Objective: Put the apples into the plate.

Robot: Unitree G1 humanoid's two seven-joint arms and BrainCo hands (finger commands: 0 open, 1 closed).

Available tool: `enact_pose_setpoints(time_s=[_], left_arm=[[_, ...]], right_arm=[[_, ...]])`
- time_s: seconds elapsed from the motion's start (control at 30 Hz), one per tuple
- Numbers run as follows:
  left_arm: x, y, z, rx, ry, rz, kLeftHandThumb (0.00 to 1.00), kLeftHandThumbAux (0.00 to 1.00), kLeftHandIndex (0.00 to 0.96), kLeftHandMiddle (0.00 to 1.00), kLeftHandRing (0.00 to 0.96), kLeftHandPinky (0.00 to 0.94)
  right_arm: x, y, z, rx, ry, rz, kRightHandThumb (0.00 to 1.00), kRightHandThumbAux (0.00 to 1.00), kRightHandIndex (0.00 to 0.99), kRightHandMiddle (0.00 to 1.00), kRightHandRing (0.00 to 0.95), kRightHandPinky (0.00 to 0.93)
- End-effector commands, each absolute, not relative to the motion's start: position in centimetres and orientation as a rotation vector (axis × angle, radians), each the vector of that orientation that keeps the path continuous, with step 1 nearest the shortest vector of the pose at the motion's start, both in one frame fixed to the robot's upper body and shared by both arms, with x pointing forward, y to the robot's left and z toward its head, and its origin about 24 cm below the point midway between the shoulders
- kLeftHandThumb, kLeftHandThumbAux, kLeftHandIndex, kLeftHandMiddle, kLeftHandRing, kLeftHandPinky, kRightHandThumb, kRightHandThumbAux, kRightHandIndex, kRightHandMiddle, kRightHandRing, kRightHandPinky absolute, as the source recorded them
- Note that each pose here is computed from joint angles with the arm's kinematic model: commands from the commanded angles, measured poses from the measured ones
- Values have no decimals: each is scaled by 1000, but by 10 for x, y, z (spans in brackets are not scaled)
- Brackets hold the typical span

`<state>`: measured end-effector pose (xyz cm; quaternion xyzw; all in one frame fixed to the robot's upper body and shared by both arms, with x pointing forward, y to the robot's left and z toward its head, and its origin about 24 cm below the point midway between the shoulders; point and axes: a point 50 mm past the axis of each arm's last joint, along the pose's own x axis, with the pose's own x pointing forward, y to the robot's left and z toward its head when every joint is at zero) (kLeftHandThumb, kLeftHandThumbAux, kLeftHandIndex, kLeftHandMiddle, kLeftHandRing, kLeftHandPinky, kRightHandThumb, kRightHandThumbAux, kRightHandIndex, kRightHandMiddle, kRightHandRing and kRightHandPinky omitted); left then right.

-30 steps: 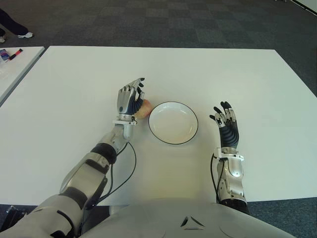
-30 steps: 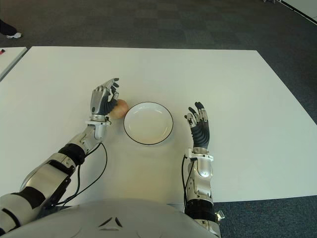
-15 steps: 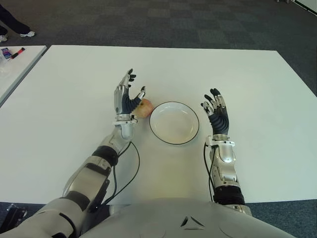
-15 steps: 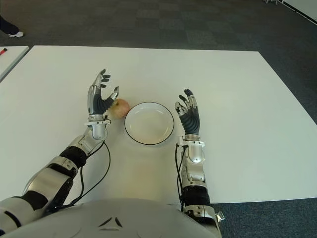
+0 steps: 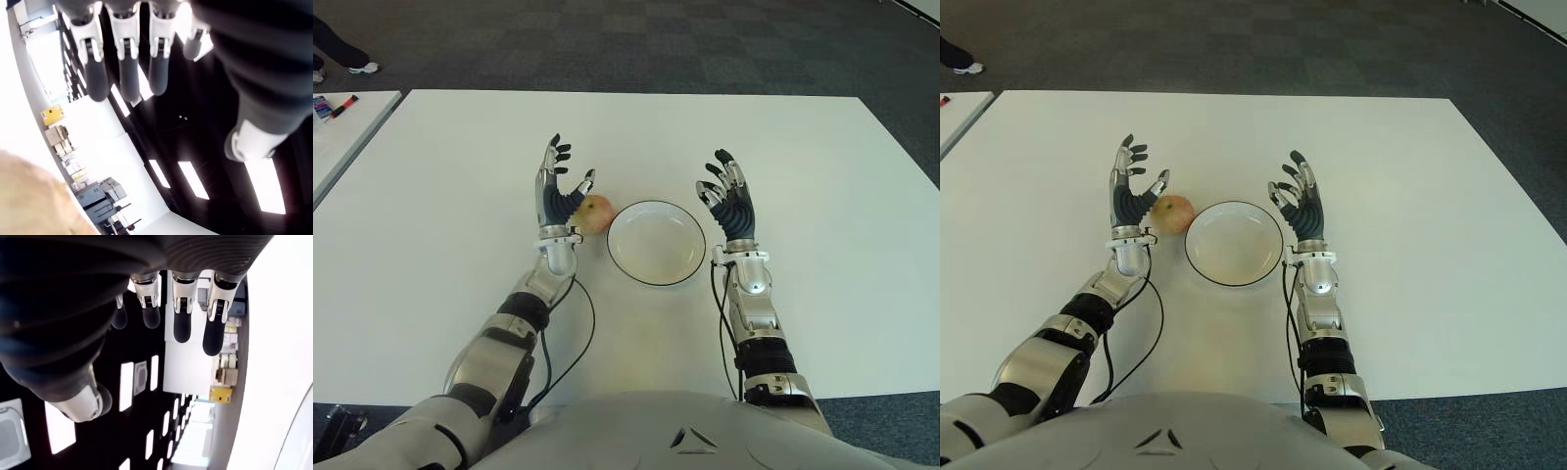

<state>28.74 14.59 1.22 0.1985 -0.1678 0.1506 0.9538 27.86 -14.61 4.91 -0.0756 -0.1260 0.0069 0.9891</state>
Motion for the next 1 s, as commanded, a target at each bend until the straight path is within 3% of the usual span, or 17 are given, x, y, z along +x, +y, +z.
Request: enact_pose_setpoints(time_s=[0.03, 0.53, 1.0], left_arm=[[286, 147, 13, 365, -331, 311, 277, 671, 64, 229, 281, 352], [286, 149, 18, 368, -341, 339, 270, 647, 42, 200, 251, 310], [286, 151, 19, 413, -356, 363, 238, 663, 41, 189, 235, 290]], right_arm=[[295, -139, 63, -246, -279, 43, 503, 668, 4, 76, 139, 272], [313, -141, 61, -589, -275, 152, 574, 597, 33, 80, 131, 247], [319, -133, 60, -669, -321, 195, 473, 566, 39, 85, 127, 231]])
